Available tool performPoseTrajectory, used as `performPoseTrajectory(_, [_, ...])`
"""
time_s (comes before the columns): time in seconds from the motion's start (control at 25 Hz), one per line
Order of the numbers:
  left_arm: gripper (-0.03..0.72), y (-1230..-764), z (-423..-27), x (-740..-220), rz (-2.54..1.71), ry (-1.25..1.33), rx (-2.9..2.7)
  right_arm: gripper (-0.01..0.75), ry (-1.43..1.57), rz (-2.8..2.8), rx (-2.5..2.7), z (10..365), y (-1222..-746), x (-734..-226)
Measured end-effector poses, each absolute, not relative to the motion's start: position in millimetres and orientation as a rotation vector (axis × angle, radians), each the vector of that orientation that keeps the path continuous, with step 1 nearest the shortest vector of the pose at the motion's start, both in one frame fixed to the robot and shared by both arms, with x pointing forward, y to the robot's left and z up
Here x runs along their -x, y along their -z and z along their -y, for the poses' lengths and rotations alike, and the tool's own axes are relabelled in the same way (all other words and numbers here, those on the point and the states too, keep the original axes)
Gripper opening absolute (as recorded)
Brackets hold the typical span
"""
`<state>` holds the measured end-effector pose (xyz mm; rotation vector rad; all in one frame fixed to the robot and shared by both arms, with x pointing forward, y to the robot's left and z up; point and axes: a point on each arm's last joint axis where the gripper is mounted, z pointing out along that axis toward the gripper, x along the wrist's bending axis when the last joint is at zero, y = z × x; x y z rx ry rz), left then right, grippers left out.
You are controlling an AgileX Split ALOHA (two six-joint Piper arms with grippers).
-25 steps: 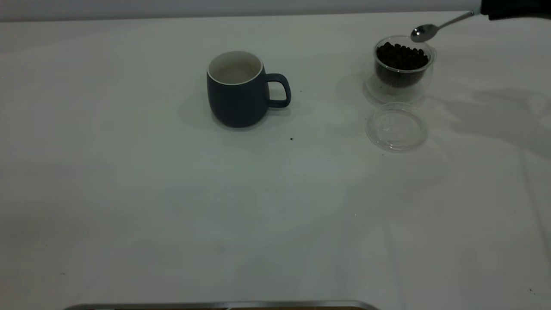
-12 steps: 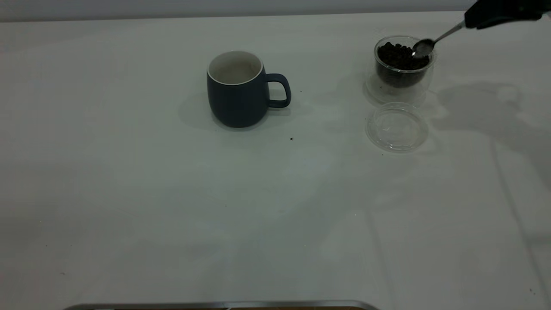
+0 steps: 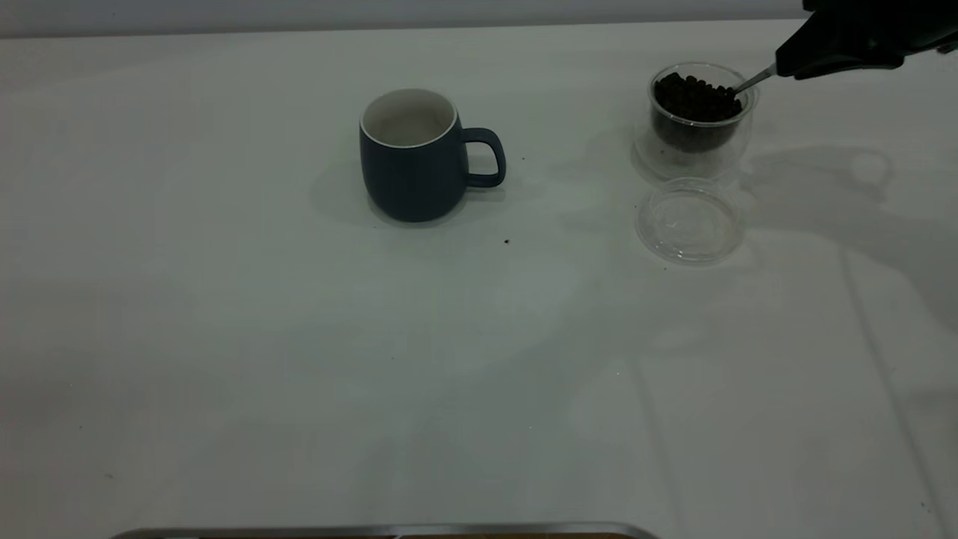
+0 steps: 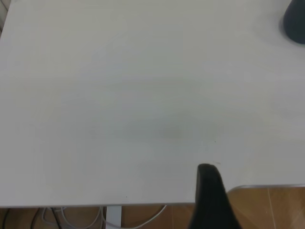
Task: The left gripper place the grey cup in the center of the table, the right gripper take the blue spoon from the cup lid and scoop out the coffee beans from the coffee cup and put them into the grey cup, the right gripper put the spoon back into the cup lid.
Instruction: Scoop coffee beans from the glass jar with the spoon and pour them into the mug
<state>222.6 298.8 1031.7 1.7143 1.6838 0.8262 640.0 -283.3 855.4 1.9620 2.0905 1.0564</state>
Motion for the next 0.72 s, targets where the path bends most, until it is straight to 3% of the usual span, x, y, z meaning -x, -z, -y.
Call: performPoseTrajectory(0.72, [0.548, -1032, -299, -223, -1.684, -0.826, -1.714, 0.103, -1.457, -1.854, -2.363, 327, -814, -631])
